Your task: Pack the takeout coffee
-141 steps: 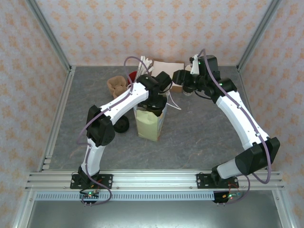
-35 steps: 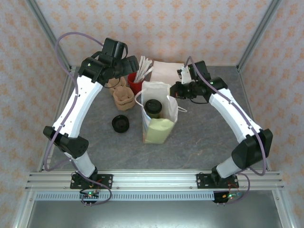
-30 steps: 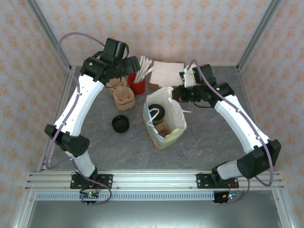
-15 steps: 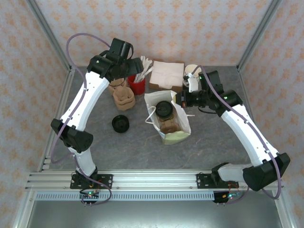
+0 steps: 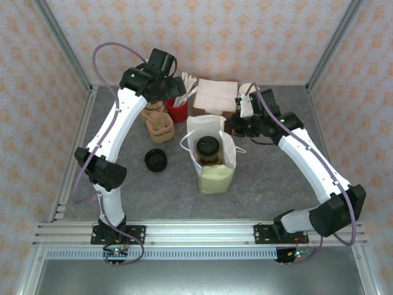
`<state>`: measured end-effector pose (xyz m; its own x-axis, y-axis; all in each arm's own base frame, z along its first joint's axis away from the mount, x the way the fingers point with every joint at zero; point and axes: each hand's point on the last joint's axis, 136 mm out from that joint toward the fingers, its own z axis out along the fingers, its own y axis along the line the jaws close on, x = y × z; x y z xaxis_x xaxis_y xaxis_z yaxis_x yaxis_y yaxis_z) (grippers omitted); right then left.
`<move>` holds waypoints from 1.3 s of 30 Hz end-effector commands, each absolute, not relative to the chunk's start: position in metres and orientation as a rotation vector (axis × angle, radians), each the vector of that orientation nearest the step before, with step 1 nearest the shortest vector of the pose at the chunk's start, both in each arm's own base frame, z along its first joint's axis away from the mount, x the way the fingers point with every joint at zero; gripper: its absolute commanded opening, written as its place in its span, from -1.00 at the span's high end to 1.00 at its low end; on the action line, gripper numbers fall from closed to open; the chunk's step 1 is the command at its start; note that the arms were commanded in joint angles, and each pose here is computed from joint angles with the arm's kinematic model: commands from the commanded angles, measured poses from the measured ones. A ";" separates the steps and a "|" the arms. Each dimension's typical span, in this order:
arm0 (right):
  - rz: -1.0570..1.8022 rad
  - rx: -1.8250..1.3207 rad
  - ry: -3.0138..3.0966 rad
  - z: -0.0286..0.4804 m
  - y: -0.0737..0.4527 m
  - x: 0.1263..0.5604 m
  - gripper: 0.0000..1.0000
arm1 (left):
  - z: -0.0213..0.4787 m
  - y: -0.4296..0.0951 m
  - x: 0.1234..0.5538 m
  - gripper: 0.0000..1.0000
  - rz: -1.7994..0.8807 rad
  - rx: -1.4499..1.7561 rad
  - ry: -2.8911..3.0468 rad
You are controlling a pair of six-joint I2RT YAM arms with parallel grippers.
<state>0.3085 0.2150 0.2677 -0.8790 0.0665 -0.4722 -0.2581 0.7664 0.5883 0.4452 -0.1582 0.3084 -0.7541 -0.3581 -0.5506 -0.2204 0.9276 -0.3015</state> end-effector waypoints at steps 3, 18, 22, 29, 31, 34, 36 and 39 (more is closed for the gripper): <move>0.904 -0.012 2.438 0.282 0.213 0.326 0.86 | 0.294 -0.159 0.459 -0.50 -0.264 -0.401 2.472; 0.856 0.019 2.340 0.309 0.197 0.328 0.11 | 0.257 -0.180 0.496 -0.05 -0.206 -0.101 2.508; 0.835 0.049 2.324 0.316 0.186 0.330 0.09 | 0.253 -0.185 0.502 0.04 -0.219 -0.077 2.507; 0.822 0.075 2.309 0.320 0.176 0.332 0.07 | 0.242 -0.191 0.506 0.20 -0.242 -0.070 2.531; 0.819 0.078 2.303 0.322 0.174 0.332 0.07 | 0.240 -0.192 0.506 0.24 -0.242 -0.069 2.537; 0.816 0.081 2.306 0.322 0.172 0.332 0.07 | 0.237 -0.192 0.506 0.31 -0.237 -0.065 2.545; 0.813 0.084 2.305 0.322 0.171 0.332 0.07 | 0.236 -0.192 0.506 0.35 -0.237 -0.062 2.547; 0.807 0.083 2.305 0.322 0.169 0.332 0.07 | 0.232 -0.193 0.506 0.42 -0.238 -0.059 2.556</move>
